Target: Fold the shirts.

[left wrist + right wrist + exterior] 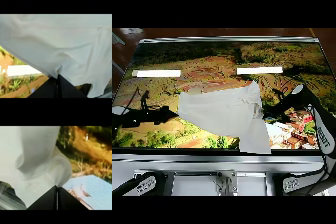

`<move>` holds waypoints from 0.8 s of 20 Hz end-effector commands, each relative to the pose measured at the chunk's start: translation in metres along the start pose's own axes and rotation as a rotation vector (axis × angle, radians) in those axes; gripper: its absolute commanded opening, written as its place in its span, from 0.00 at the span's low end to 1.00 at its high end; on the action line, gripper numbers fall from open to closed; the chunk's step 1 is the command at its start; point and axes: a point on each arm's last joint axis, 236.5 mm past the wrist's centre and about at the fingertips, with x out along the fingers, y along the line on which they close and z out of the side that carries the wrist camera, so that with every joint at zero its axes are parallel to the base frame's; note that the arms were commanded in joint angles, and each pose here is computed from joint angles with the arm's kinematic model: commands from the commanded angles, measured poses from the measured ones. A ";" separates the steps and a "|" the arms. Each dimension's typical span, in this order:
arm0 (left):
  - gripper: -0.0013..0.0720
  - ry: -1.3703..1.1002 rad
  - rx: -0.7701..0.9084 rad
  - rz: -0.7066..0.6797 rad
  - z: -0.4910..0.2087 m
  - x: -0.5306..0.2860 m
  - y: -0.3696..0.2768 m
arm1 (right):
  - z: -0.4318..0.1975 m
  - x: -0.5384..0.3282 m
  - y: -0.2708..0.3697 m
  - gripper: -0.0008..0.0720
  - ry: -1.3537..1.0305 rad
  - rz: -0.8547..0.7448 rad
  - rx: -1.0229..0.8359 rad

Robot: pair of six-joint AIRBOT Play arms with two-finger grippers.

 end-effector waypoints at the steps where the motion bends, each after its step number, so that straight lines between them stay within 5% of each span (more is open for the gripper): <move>1: 0.06 -0.160 0.166 -0.042 0.056 -0.049 -0.061 | 0.028 -0.075 0.046 0.09 -0.241 -0.025 -0.207; 5: 0.06 -0.588 0.569 -0.112 0.097 -0.209 -0.222 | 0.041 -0.283 0.160 0.09 -0.837 -0.159 -0.494; 9: 0.06 -1.148 0.861 -0.020 0.047 -0.413 -0.350 | -0.081 -0.534 0.280 0.09 -1.667 -0.271 -0.591; 12: 0.06 -1.317 0.883 0.052 -0.011 -0.485 -0.373 | -0.180 -0.582 0.310 0.09 -1.842 -0.328 -0.616; 16: 0.06 -1.242 0.861 0.079 -0.059 -0.483 -0.365 | -0.237 -0.575 0.304 0.09 -1.829 -0.390 -0.569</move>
